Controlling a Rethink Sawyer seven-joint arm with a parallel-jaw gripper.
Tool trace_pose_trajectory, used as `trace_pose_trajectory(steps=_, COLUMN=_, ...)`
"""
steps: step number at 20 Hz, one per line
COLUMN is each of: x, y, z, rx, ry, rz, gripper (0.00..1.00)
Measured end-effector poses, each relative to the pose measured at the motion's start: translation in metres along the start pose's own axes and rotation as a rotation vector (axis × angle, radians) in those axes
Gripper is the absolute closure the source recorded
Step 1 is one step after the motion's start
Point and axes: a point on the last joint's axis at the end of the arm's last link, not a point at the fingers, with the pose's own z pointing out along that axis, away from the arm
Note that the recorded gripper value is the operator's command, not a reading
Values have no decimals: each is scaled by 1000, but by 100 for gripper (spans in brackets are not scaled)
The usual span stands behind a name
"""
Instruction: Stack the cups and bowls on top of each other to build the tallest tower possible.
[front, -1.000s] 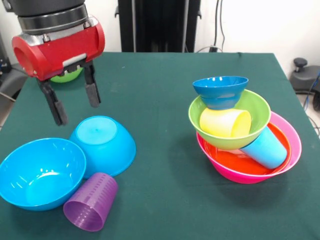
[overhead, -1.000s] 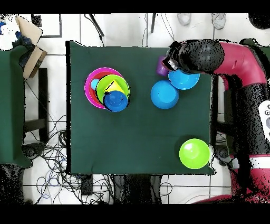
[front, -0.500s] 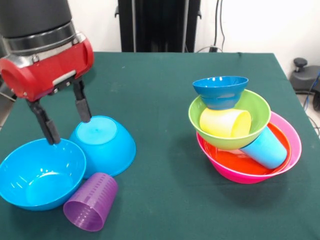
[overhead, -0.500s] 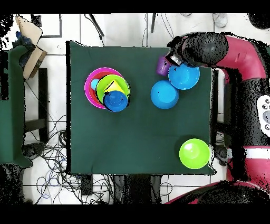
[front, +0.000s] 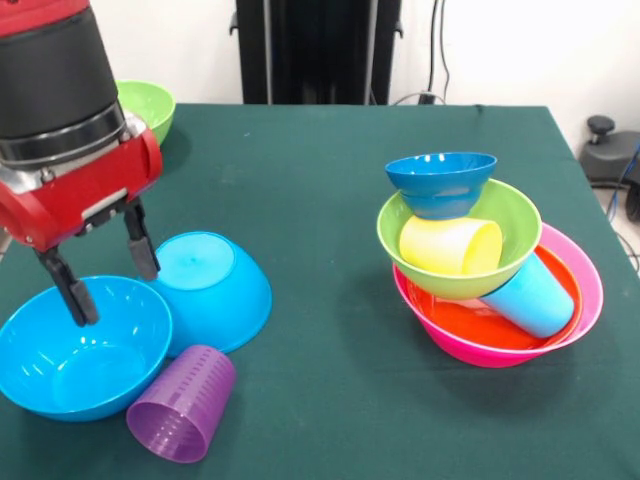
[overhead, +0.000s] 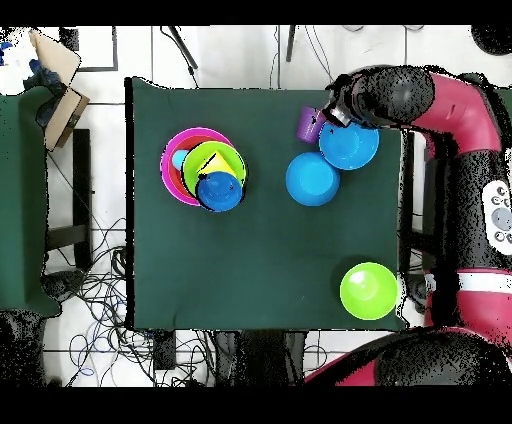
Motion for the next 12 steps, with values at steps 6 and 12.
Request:
trace_pose_trajectory(steps=6, x=14, y=6, z=18, rx=-56, ry=27, rz=14, gripper=0)
trace_pose_trajectory(steps=12, x=23, y=16, z=25, rx=-127, ry=65, rz=18, gripper=0)
